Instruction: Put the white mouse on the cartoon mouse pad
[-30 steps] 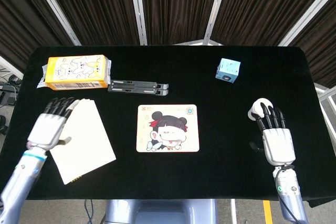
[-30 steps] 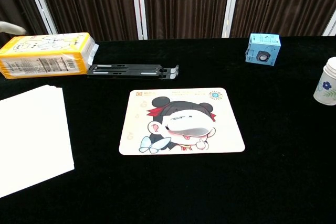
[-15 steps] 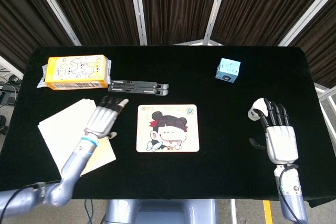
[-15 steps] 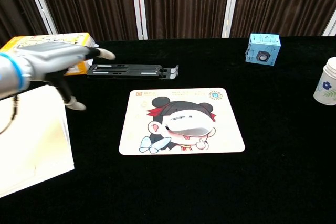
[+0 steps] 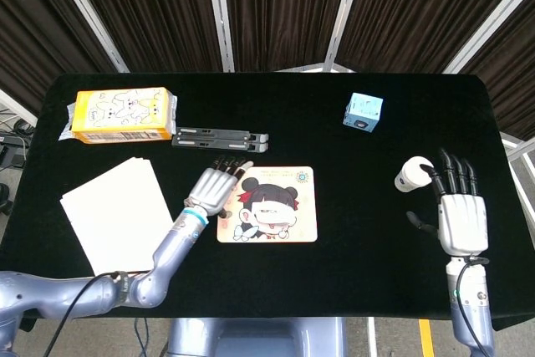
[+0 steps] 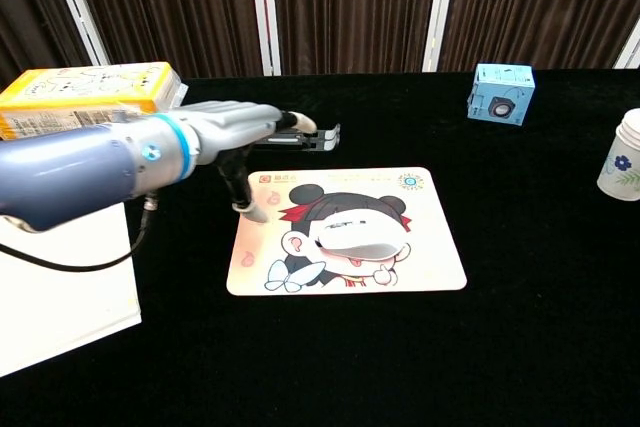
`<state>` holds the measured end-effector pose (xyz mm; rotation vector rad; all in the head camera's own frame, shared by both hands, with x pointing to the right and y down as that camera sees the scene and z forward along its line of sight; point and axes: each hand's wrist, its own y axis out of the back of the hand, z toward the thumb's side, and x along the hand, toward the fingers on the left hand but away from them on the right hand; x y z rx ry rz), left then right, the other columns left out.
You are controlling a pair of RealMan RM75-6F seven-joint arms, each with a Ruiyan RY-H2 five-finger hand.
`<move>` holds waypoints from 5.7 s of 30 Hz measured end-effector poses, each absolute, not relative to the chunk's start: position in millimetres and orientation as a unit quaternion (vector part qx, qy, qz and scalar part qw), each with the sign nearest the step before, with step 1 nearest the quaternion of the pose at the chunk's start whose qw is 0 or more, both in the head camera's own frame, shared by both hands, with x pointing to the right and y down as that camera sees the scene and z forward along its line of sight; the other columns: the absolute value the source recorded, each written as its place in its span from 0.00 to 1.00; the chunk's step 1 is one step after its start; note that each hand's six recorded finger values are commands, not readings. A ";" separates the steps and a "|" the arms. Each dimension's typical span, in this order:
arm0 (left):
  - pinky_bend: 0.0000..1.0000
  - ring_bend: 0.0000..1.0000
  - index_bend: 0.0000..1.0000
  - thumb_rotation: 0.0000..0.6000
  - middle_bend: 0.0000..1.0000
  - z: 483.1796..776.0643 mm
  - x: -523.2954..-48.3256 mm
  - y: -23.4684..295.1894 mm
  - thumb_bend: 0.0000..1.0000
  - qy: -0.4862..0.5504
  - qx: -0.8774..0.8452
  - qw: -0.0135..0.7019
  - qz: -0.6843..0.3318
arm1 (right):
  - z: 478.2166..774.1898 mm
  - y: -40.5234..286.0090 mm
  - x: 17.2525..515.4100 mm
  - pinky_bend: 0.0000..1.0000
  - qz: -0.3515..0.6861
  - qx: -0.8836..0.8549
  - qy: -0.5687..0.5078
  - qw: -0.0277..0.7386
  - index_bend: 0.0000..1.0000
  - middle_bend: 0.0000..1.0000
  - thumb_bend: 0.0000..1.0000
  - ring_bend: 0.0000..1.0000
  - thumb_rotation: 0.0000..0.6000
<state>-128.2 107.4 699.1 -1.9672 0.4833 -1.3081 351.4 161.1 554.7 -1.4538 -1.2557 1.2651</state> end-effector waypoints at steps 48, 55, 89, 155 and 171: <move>0.00 0.00 0.01 1.00 0.00 736.6 -45.3 103.1 0.16 0.155 -0.735 0.416 -0.513 | 551.8 158.6 351.2 0.00 0.485 -0.593 -0.517 0.382 0.19 0.00 0.09 0.00 1.00; 0.00 0.00 0.01 1.00 0.00 744.3 -45.6 91.8 0.16 0.157 -0.722 0.423 -0.525 | 546.7 159.9 346.3 0.00 0.475 -0.599 -0.520 0.382 0.20 0.00 0.09 0.00 1.00; 0.00 0.00 0.01 1.00 0.00 748.2 -6.3 77.1 0.16 0.169 -0.715 0.444 -0.513 | 545.1 159.2 347.4 0.00 0.473 -0.602 -0.524 0.373 0.20 0.00 0.09 0.00 1.00; 0.00 0.00 0.03 1.00 0.00 661.8 -109.7 17.4 0.16 0.302 -0.691 0.460 -0.468 | 550.7 160.7 352.9 0.00 0.506 -0.594 -0.501 0.373 0.20 0.00 0.09 0.00 1.00; 0.00 0.00 0.02 1.00 0.00 590.0 -311.7 83.9 0.16 0.306 -0.643 0.427 -0.558 | 558.9 168.3 356.3 0.00 0.530 -0.586 -0.478 0.383 0.20 0.00 0.09 0.00 1.00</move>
